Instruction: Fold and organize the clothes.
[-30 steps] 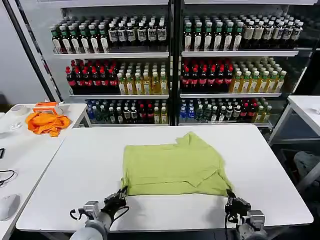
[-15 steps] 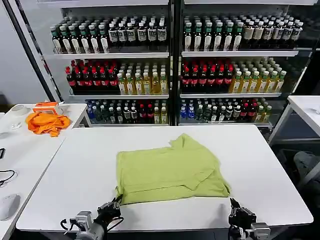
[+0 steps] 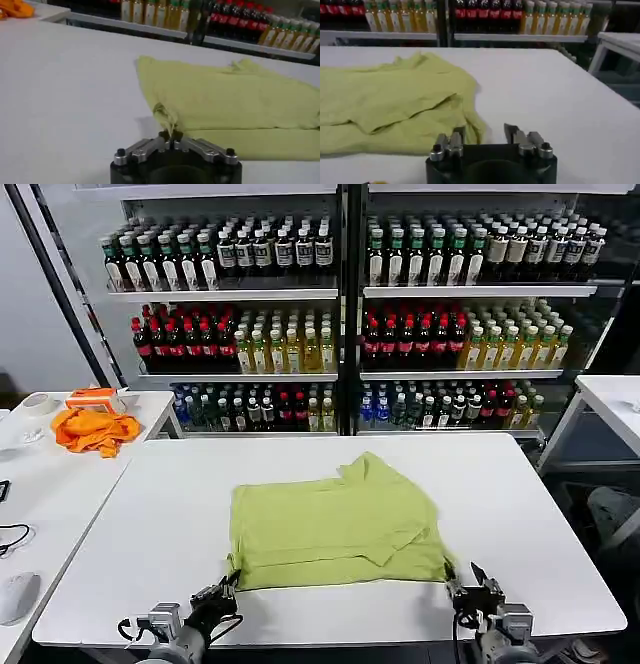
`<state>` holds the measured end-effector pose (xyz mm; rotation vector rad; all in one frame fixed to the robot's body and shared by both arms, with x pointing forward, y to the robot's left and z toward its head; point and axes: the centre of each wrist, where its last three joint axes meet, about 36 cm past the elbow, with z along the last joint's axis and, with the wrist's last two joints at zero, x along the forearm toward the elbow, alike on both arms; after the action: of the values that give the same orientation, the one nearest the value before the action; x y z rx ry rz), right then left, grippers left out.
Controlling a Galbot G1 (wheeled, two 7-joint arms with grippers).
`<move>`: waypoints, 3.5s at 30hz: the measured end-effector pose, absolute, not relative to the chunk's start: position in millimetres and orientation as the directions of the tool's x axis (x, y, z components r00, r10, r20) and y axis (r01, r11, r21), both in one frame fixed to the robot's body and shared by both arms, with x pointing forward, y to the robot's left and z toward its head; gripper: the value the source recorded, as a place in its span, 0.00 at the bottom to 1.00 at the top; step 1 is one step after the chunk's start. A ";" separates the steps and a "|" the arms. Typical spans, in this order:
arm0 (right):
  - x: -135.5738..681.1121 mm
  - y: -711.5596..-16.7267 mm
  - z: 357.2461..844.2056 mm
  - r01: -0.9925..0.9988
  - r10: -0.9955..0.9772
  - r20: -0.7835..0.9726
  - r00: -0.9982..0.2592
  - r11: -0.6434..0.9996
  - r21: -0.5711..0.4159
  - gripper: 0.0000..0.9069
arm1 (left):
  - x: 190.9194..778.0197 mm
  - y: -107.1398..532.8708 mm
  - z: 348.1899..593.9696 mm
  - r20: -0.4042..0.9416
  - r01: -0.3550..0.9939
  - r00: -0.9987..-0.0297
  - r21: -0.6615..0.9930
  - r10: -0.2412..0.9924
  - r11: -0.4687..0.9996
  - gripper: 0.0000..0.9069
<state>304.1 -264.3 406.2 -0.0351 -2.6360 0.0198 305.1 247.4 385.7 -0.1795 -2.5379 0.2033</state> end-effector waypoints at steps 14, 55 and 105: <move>321.0 -260.5 387.2 0.017 -0.003 0.491 -0.871 0.999 0.036 0.00 | 307.7 247.5 382.7 0.544 0.081 -0.822 -0.182 0.169 0.980 0.02; 233.3 -244.2 434.6 -0.013 0.013 0.495 -0.869 0.999 -0.050 1.00 | 273.9 254.2 420.4 0.497 0.104 -0.855 -0.118 0.149 0.988 1.00; 559.3 -199.8 412.1 -0.082 -0.108 0.507 -0.855 0.994 0.075 1.00 | 497.5 242.4 373.1 0.465 0.093 -0.884 0.083 0.044 0.992 1.00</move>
<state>559.3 -199.8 412.1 0.1334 -2.6022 -0.0685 497.5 242.4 373.1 -0.0967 -2.6556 -0.1404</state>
